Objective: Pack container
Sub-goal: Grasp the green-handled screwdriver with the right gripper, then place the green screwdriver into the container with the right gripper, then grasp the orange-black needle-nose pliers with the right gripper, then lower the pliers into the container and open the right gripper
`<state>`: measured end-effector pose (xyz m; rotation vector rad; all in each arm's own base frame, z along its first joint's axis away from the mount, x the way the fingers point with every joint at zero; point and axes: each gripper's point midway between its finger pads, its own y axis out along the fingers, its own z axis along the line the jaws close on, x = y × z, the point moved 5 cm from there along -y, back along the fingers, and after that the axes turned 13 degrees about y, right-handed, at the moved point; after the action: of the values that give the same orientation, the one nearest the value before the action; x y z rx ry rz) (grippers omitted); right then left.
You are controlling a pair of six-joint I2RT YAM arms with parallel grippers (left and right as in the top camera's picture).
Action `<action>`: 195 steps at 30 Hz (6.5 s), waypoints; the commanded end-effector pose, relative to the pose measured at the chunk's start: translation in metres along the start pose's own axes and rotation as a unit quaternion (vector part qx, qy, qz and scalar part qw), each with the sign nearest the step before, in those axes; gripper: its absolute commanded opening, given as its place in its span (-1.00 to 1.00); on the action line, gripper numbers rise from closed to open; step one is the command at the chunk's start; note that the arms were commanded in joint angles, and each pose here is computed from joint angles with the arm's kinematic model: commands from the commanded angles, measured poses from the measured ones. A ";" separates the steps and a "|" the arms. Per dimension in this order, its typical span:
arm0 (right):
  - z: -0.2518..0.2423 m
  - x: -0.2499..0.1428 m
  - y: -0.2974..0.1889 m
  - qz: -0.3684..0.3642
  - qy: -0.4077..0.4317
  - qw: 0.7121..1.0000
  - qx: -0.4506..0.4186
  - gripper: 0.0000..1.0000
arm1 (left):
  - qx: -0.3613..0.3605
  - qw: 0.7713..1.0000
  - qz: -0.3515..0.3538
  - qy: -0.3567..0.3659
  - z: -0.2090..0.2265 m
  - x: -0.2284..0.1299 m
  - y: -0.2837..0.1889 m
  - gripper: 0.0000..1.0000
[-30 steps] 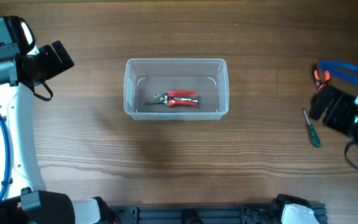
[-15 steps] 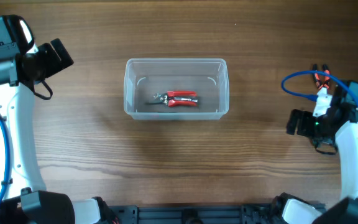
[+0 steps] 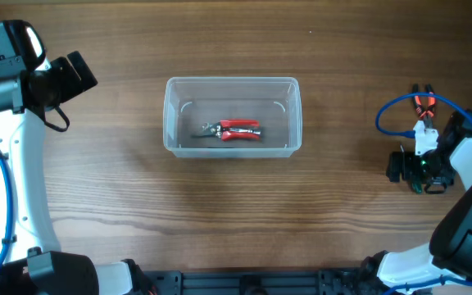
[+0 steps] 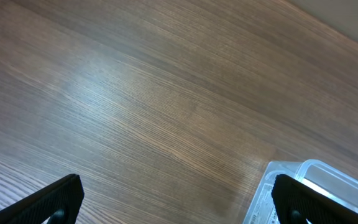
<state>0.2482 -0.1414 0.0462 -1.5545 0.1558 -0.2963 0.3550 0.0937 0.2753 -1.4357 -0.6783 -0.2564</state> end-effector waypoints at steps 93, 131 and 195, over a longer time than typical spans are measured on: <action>0.011 0.188 -0.131 -0.133 0.077 0.988 -0.032 0.95 | -0.005 1.000 0.012 -0.004 0.000 -0.004 0.001 1.00; 0.042 0.178 0.037 0.025 -0.031 0.999 0.018 0.95 | -0.006 1.000 0.013 -0.008 -0.001 -0.004 0.001 1.00; 0.472 -0.057 -0.134 -0.086 -0.649 0.742 0.146 -0.92 | -0.016 1.000 0.017 -0.004 -0.003 -0.006 0.001 1.00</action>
<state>0.3082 0.3303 0.2087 -1.1431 -1.0942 0.5633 0.3503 0.0899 0.2717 -1.4650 -0.6554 -0.2342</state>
